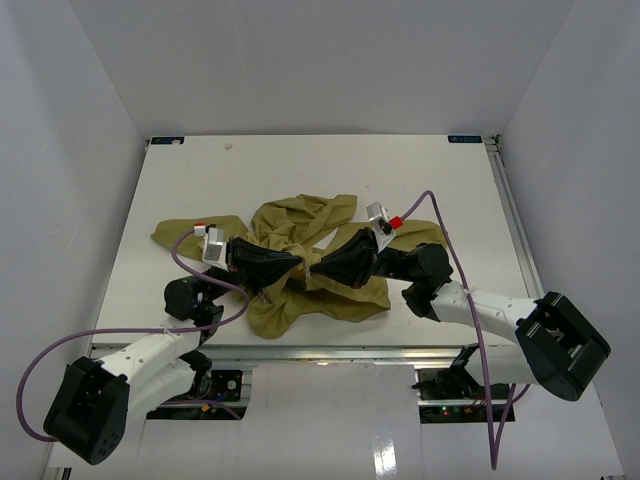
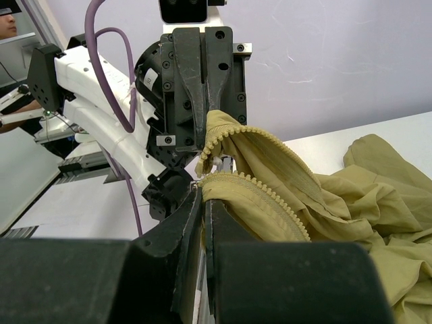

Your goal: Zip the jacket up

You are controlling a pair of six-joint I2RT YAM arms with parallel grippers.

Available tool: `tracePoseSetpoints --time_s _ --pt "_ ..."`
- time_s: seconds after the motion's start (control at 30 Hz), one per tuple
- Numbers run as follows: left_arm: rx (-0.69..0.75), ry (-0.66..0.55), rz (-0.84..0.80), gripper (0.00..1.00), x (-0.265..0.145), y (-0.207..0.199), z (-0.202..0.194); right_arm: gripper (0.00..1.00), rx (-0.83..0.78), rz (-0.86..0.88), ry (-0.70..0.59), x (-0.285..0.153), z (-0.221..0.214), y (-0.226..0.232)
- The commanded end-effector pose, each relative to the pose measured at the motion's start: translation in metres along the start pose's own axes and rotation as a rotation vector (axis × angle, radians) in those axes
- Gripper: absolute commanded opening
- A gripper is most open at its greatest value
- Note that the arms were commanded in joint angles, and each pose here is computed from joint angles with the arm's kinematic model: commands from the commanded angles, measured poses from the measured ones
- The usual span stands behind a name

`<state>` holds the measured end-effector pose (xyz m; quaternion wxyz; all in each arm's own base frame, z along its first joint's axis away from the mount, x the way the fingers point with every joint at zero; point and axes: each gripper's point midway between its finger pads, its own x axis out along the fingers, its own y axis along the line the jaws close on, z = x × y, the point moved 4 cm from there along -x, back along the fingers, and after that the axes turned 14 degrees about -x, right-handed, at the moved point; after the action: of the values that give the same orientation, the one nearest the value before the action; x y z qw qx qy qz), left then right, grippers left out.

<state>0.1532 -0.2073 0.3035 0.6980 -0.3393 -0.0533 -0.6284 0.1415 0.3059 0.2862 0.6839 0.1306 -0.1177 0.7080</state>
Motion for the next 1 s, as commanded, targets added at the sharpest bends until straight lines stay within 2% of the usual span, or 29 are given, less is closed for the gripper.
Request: tracePoseSetpoints --time_s 0.0,0.97 --pt "0.340 -0.220 -0.325 0.00 -0.003 -0.071 0.043 0.08 -0.078 0.037 -0.087 0.004 0.022 0.007" --pt "0.362 -0.208 -0.315 0.00 -0.010 -0.070 0.036 0.08 -0.073 0.002 -0.134 0.007 0.035 0.003"
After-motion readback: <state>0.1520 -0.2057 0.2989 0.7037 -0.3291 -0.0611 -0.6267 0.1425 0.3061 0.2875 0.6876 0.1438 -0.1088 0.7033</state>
